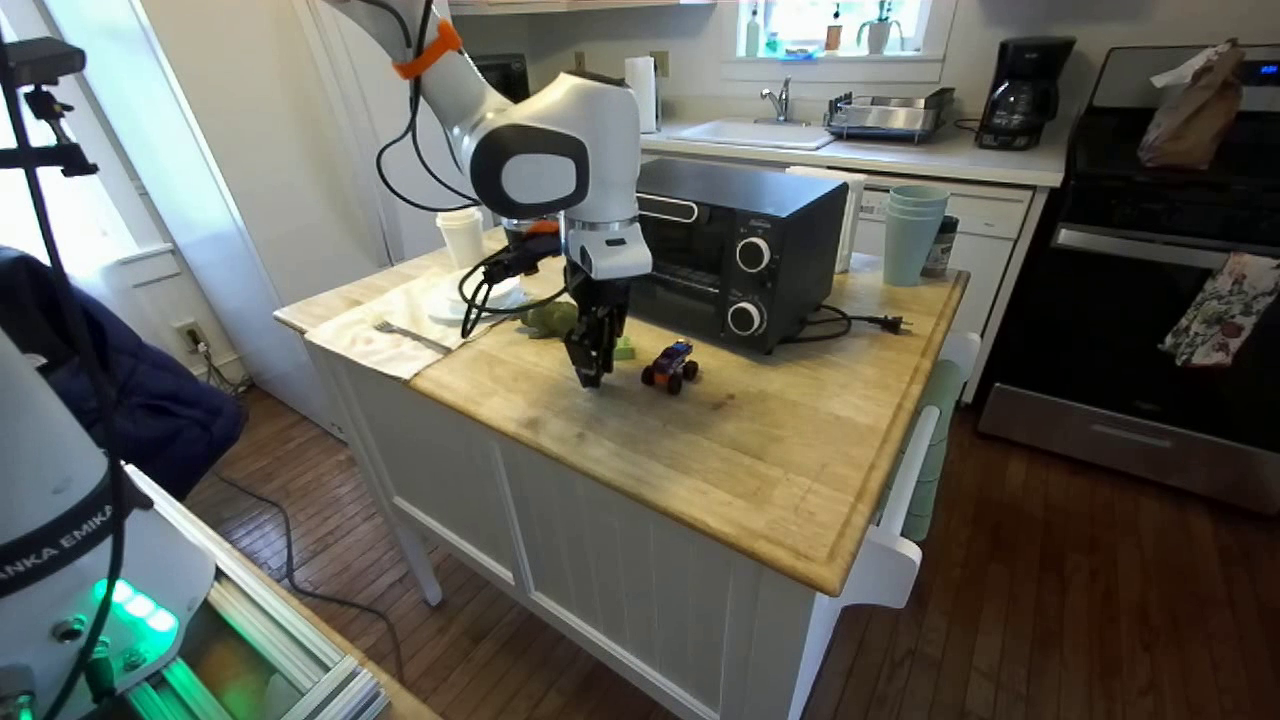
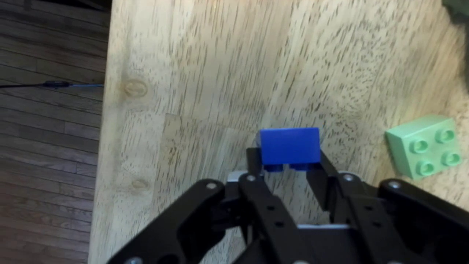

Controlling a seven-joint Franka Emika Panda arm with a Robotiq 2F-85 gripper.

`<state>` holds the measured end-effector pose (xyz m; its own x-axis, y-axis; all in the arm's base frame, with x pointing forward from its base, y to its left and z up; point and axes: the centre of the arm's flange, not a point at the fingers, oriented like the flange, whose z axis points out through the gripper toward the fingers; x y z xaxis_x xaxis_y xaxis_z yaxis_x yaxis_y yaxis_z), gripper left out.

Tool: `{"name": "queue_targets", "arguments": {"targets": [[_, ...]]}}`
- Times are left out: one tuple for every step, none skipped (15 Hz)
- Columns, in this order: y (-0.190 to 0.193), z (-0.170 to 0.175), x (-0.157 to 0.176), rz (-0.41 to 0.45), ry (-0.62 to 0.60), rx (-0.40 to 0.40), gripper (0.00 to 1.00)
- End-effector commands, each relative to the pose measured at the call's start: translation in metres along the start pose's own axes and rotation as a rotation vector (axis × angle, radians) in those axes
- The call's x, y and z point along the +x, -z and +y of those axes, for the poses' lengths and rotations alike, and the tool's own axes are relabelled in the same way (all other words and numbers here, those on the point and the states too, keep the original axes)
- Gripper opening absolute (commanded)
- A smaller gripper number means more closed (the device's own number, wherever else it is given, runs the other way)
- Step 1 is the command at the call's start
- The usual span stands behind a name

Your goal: Turn the blue bock over

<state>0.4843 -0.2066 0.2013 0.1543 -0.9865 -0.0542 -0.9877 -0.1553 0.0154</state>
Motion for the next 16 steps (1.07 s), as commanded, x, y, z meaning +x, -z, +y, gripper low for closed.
{"name": "queue_targets", "arguments": {"targets": [[0.012,0.012,-0.014,0.099,-0.034,-0.010,0.11],[0.011,0.013,-0.015,0.120,-0.037,-0.015,0.11],[0.011,0.014,-0.016,0.146,-0.043,-0.019,0.11],[0.010,0.015,-0.017,0.169,-0.046,-0.023,0.11],[0.009,0.015,-0.017,0.188,-0.049,-0.025,0.11],[0.009,0.016,-0.018,0.208,-0.051,-0.027,0.11],[0.009,0.016,-0.018,0.228,-0.053,-0.029,0.11],[0.008,0.017,-0.020,0.236,-0.048,-0.033,0.11],[0.007,0.018,-0.021,0.256,-0.047,-0.034,0.11],[0.007,0.017,-0.022,0.271,-0.042,-0.037,0.11],[0.006,0.017,-0.024,0.288,-0.041,-0.037,0.11],[0.005,0.017,-0.025,0.305,-0.039,-0.037,0.11],[0.004,0.017,-0.027,0.321,-0.038,-0.038,0.11],[0.002,0.016,-0.029,0.335,-0.036,-0.040,0.11],[-0.001,0.016,-0.031,0.349,-0.038,-0.043,0.11],[-0.002,0.016,-0.034,0.363,-0.040,-0.044,0.11]]}}
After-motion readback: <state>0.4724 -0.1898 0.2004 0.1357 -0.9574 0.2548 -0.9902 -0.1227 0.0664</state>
